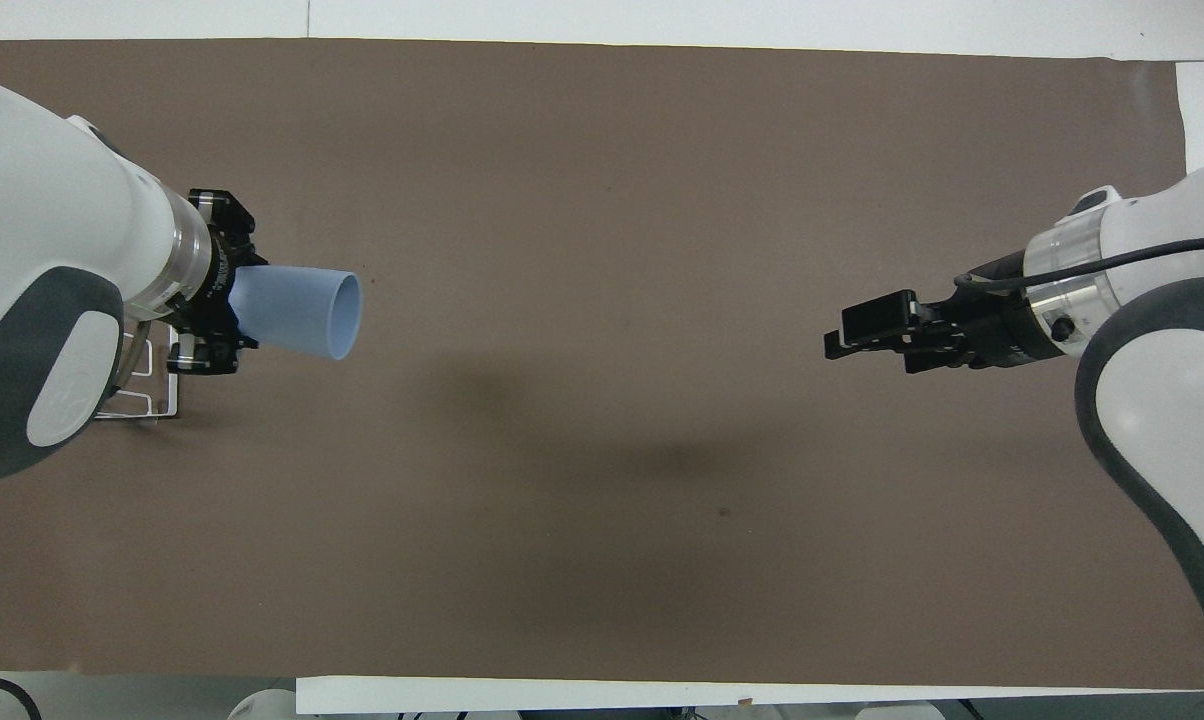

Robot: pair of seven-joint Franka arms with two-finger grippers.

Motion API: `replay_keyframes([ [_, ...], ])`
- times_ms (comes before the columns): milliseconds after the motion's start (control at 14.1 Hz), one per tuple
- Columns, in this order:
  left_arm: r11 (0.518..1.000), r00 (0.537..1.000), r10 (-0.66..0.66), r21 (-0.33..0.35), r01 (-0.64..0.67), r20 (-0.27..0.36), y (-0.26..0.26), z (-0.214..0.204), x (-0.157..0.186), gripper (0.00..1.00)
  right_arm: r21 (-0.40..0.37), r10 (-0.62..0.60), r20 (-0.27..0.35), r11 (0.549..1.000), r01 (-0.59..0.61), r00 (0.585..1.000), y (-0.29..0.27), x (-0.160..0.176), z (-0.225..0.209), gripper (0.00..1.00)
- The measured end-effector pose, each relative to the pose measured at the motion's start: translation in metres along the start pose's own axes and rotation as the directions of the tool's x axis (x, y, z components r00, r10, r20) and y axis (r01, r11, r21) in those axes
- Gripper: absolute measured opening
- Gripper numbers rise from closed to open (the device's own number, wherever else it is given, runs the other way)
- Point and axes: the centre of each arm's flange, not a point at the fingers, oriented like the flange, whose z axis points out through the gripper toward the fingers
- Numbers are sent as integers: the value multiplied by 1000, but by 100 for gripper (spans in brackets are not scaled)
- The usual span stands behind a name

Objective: Hang cup on cup holder
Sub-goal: 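Lower the cup onto the wire rack peg with the left gripper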

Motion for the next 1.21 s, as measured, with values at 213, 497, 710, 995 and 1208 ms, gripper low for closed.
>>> replay_keyframes([
  [213,994,927,111,63,-95,-358,12,42,23,70,-124,7,-88,992,-18,996,50,8,-47,100],
  [497,968,675,250,178,-176,-694,33,79,29,70,-285,25,-76,957,-45,997,80,-14,-132,100],
  [710,961,521,272,203,-186,-809,43,90,37,70,-387,32,-38,921,-45,999,73,-30,-155,100],
  [995,972,386,223,175,-156,-895,58,113,56,70,-390,36,-16,920,-40,999,75,-19,-142,100],
  [1208,981,337,181,146,-124,-924,71,141,70,70,-389,49,-21,920,-54,999,81,-9,-143,100],
])
